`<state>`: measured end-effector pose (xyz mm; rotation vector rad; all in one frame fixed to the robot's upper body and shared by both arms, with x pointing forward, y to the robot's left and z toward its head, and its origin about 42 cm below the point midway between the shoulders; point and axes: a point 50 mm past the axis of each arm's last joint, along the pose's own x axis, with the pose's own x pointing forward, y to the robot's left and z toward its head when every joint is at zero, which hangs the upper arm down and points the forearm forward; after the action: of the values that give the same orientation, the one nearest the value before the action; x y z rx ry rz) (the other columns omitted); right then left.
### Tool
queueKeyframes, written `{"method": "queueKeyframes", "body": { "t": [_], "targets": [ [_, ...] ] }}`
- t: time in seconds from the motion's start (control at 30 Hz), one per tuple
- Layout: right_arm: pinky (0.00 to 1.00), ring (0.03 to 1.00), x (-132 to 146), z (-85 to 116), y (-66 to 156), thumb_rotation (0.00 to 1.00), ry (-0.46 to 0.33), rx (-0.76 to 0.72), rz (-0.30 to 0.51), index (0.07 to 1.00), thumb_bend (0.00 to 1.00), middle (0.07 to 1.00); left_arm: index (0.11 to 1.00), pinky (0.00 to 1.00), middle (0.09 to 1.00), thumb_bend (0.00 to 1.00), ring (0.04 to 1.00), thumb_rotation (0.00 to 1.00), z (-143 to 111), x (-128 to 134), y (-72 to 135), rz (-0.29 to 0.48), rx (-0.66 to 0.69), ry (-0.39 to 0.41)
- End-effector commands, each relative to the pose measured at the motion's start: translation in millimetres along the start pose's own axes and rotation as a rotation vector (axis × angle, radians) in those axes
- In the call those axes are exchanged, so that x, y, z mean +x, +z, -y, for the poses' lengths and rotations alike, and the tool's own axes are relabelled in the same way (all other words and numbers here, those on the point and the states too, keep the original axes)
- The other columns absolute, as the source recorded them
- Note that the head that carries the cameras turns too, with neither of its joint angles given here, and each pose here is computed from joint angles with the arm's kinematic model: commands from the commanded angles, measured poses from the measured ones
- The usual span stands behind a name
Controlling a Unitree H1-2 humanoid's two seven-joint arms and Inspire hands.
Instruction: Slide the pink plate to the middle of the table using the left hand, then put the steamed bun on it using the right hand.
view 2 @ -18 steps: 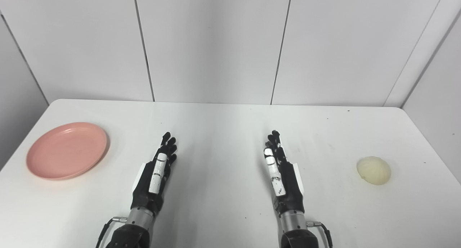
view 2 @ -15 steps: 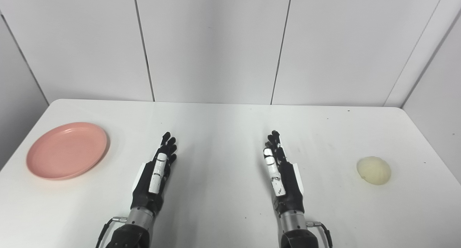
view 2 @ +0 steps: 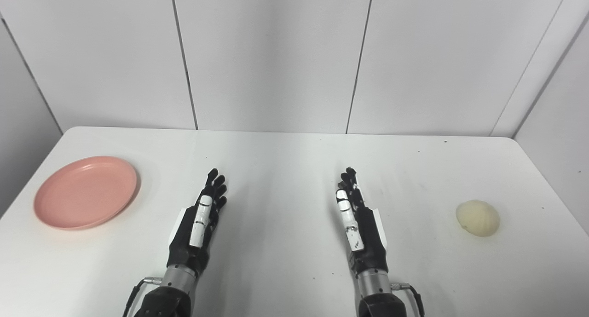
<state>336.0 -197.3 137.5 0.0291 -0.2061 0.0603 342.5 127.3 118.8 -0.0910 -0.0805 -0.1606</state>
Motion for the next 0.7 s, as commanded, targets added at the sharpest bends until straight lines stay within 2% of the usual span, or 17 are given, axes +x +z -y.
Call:
{"method": "queueKeyframes", "body": {
  "t": [0.0, 0.37, 0.67],
  "targets": [
    [1.00, 0.965, 0.6, -0.5, 3.2, 0.89, 0.002, 0.010, 0.019, 0.987, 0.55, 0.971, 1.000, 1.00, 1.000, 0.65, 1.000, 1.00, -6.3, -4.0, -8.9, -0.032, 0.005, 0.001],
    [0.99, 0.959, 0.9, -0.5, 2.9, 0.89, -0.004, -0.003, 0.022, 0.977, 0.55, 0.966, 1.000, 1.00, 1.000, 0.63, 1.000, 1.00, -6.3, -2.9, -8.9, -0.028, -0.033, -0.006],
    [1.00, 0.963, 0.8, -0.8, 3.2, 0.91, 0.003, -0.007, 0.020, 0.981, 0.56, 0.969, 1.000, 1.00, 1.000, 0.62, 1.000, 1.00, -6.1, -2.8, -9.2, -0.016, -0.003, 0.006]
  ]
}}
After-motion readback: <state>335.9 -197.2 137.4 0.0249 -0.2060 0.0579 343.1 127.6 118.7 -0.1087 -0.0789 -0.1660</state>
